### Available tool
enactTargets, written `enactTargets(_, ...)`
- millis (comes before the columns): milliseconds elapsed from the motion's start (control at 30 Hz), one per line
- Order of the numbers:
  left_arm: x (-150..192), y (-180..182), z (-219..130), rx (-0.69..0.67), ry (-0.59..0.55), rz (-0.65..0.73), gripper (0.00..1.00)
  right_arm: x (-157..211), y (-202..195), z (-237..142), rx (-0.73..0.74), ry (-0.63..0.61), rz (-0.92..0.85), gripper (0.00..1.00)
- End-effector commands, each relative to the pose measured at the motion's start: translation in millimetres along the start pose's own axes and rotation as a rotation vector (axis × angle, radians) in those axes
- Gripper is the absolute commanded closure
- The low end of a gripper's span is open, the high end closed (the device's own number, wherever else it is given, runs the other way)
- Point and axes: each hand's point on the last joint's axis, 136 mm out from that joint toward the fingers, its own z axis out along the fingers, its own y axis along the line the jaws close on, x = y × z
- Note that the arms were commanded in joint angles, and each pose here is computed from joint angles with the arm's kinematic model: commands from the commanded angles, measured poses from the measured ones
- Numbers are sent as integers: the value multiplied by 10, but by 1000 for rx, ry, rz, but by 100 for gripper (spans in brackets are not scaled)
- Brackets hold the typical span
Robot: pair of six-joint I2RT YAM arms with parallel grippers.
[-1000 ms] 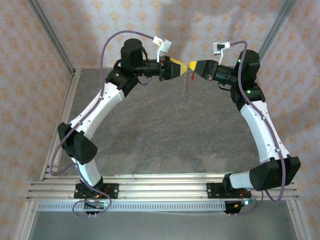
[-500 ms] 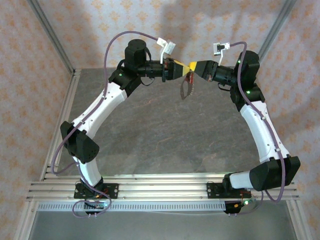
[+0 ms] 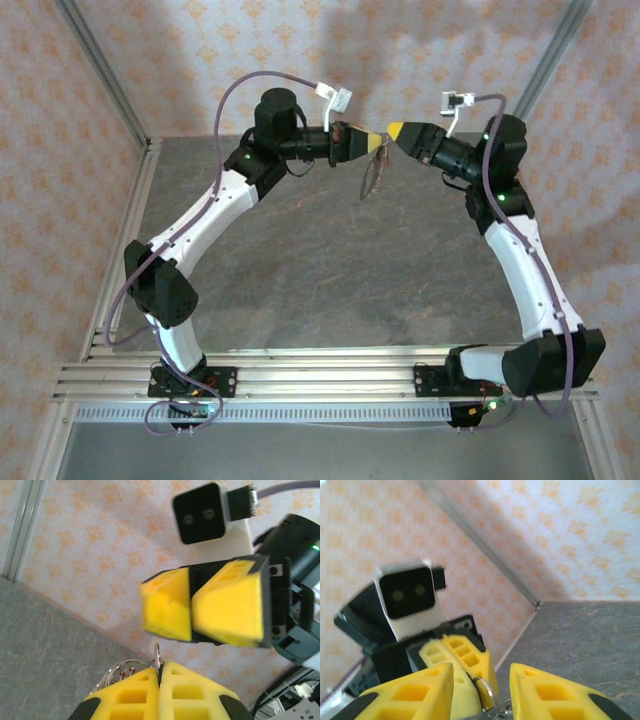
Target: Put the keys on the keyring
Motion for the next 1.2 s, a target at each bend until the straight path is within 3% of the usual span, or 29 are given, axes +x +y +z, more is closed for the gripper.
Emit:
enactTargets(0, -349, -315, -171, -3, -131, 83, 100, -319, 183, -291, 30, -213, -38, 64)
enactTargets(167, -408, -333, -238, -33, -182, 89, 100, -173, 93, -419, 43, -266, 7, 61)
enactTargets(467, -405, -426, -209, -4, -189, 84, 100, 31, 168, -323, -40, -200, -42, 54)
enactTargets(1167, -416, -688, -147, 102, -172, 61, 100, 36, 514, -90, -209, -89, -124, 58)
